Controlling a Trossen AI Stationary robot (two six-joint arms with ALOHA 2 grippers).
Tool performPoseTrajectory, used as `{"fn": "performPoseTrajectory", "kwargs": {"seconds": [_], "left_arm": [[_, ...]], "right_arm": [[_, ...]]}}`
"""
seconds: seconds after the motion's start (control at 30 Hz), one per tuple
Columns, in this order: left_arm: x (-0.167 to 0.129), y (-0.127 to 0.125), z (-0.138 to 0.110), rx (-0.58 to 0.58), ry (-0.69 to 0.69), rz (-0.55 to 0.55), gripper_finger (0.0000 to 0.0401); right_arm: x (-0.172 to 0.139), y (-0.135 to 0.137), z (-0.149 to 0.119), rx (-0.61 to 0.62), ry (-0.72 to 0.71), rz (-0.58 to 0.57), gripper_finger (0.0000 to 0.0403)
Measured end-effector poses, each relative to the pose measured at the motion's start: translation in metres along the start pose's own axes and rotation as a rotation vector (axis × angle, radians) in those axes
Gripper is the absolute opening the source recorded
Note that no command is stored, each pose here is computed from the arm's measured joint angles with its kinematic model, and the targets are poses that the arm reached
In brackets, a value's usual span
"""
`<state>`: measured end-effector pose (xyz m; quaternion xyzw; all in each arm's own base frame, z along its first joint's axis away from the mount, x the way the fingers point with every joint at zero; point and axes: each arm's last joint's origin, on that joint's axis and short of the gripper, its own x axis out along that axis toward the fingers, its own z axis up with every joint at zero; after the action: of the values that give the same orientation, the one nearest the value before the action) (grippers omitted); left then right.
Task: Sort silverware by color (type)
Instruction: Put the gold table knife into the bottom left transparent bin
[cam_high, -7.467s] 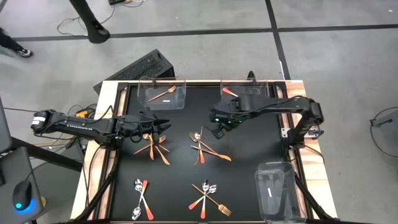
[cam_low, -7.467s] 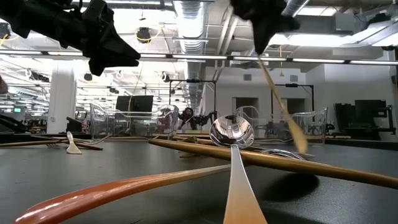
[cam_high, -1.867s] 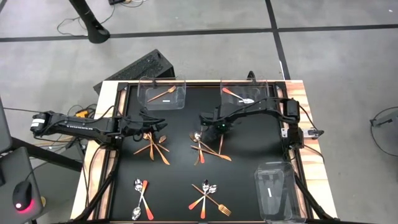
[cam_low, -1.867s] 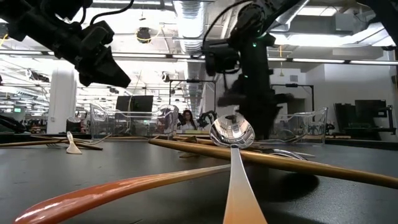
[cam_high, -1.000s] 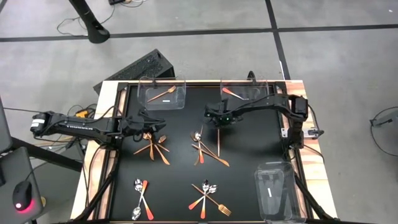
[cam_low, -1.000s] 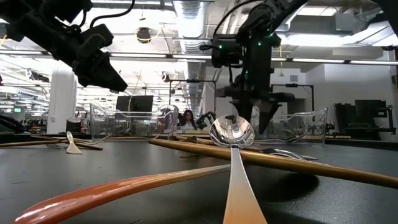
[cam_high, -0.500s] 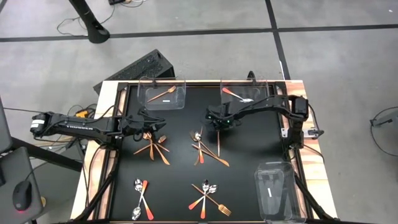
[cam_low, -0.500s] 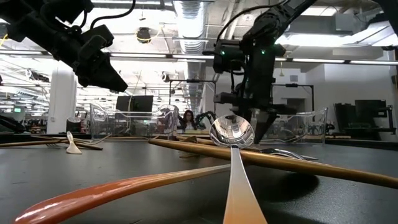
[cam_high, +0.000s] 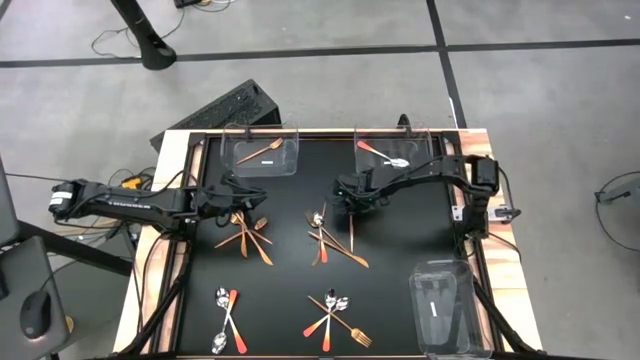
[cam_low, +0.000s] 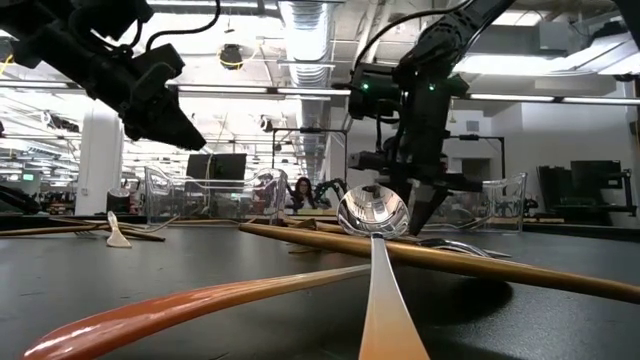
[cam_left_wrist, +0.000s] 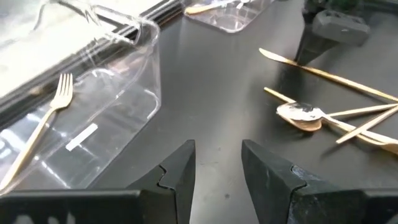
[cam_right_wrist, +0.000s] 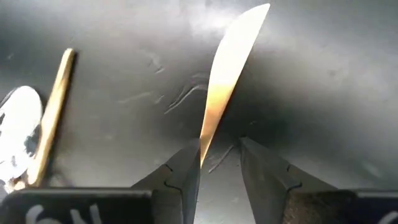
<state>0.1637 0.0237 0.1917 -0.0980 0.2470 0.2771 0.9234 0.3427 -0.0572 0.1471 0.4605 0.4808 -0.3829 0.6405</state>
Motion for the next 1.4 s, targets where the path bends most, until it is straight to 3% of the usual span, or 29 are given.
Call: {"fn": "performPoseTrajectory", "kwargs": {"seconds": [0.17, 0.4, 0.53, 0.83, 1.03, 1.3, 1.4], "left_arm": [[0.004, -0.001, -0.002, -0.021, 0.019, -0.004, 0.0118], [0.010, -0.004, -0.004, -0.017, 0.037, -0.005, 0.0118], [0.013, -0.006, -0.005, -0.026, 0.052, -0.035, 0.0118], [0.014, -0.007, -0.004, -0.053, 0.046, -0.049, 0.0118], [0.013, -0.008, -0.003, -0.076, 0.042, -0.050, 0.0118], [0.013, -0.008, -0.003, -0.109, 0.043, -0.050, 0.0118], [0.013, -0.008, -0.003, -0.109, 0.042, -0.050, 0.0118]], "right_arm": [[-0.010, 0.018, -0.008, -0.020, -0.004, 0.055, 0.0138], [0.025, 0.021, -0.015, -0.031, 0.050, -0.006, 0.0133], [0.027, 0.024, -0.024, -0.058, 0.031, -0.019, 0.0113], [-0.010, 0.035, -0.027, -0.146, -0.031, -0.074, 0.0099], [-0.021, 0.038, -0.024, -0.175, -0.051, -0.108, 0.0121], [-0.024, 0.028, -0.031, 0.012, 0.013, -0.210, 0.0192], [-0.024, 0.028, -0.037, 0.025, 0.041, -0.223, 0.0216]]}}
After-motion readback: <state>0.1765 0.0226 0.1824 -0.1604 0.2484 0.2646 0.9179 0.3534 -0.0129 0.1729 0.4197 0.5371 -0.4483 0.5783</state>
